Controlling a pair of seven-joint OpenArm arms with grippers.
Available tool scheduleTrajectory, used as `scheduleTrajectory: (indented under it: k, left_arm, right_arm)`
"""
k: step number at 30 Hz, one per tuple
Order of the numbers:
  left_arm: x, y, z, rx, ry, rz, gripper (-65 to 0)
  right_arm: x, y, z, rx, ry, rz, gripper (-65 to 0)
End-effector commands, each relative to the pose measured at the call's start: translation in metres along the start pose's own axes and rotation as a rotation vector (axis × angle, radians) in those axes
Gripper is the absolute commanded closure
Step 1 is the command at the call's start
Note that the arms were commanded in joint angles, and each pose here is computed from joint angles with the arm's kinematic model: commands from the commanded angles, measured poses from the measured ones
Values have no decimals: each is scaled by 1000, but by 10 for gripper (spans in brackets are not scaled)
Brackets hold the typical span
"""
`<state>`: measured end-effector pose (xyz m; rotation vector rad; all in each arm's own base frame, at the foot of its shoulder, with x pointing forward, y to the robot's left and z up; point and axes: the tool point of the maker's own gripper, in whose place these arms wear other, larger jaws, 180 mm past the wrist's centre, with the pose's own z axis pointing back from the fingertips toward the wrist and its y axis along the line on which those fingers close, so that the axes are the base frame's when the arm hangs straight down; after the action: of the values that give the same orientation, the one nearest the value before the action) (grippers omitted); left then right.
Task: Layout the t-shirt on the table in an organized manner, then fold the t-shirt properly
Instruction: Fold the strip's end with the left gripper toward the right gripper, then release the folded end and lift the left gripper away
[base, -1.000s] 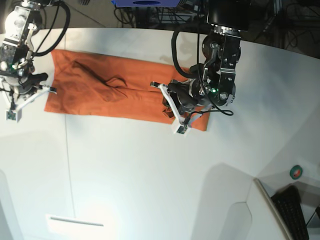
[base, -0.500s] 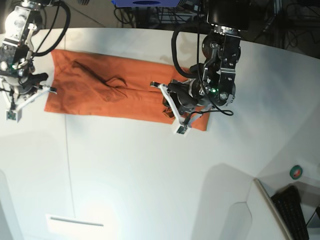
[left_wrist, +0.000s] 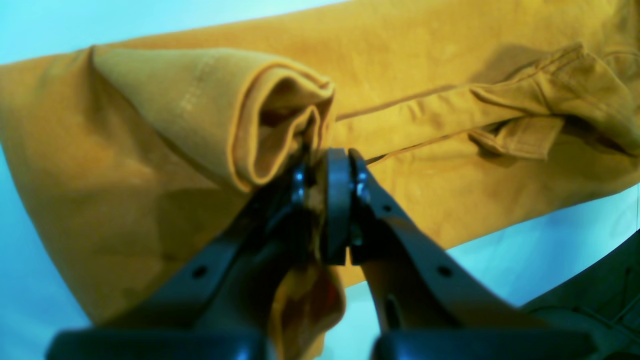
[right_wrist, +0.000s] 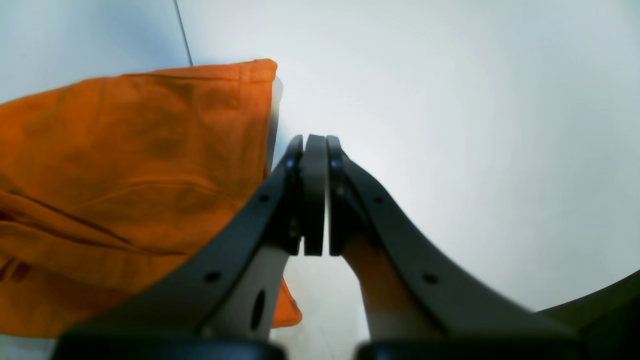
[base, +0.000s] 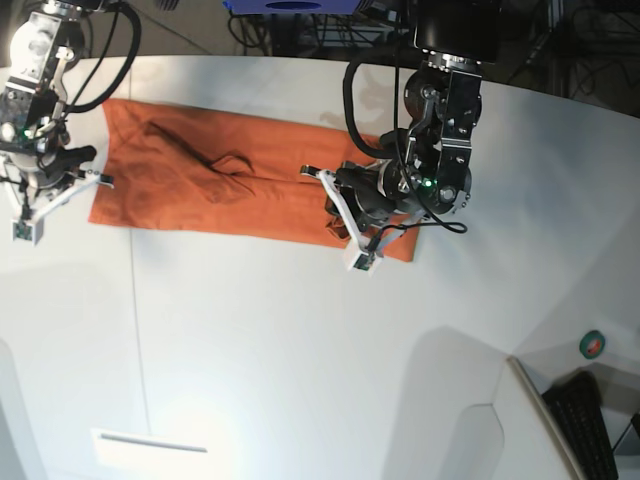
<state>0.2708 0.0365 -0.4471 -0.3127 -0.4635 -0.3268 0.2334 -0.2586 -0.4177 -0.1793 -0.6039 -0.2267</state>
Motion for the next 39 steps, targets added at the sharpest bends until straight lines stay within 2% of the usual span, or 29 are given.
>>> scheduleTrajectory:
  k: [1, 7, 10, 13, 18, 20, 21, 25, 28, 33, 39]
  left_arm:
    - [16, -3, 3, -8, -44, -6, -51]
    - [17, -8, 2, -17, -42, -22, -355]
    - [16, -26, -1, -48, -32, -72, -448]
    - [18, -46, -2, -83, -32, -124, -464]
    - [32, -44, 10, -69, -84, -145, -462]
    - [34, -30, 18, -37, -100, -143, -421]
    - [37, -21, 22, -18, -115, -133, -364]
    - [37, 29, 41, 83, -158, -10, 0]
    - [25, 63, 45, 139, -147, 85, 0]
    - [-2, 65, 40, 142, -79, 69, 0]
    - [-36, 79, 44, 174, -6, 62, 0]
  right_arm:
    - [15, -4, 3, -11, -48, 4, 0]
    - [15, -4, 3, -11, -49, 3, 0]
    - [15, -4, 3, -11, -49, 3, 0]
    - [15, -3, 3, -10, -49, 2, 0]
    - [15, -3, 3, -10, -49, 2, 0]
    - [15, -3, 3, -10, -49, 2, 0]
    - [15, -3, 3, -10, -49, 2, 0]
    - [20, -4, 3, -11, -59, -3, 0]
    - [22, -2, 3, -7, -63, -4, 0]
    - [24, 15, 2, 25, -67, -40, 0]
    - [23, 16, 1, 27, -63, -40, 0]
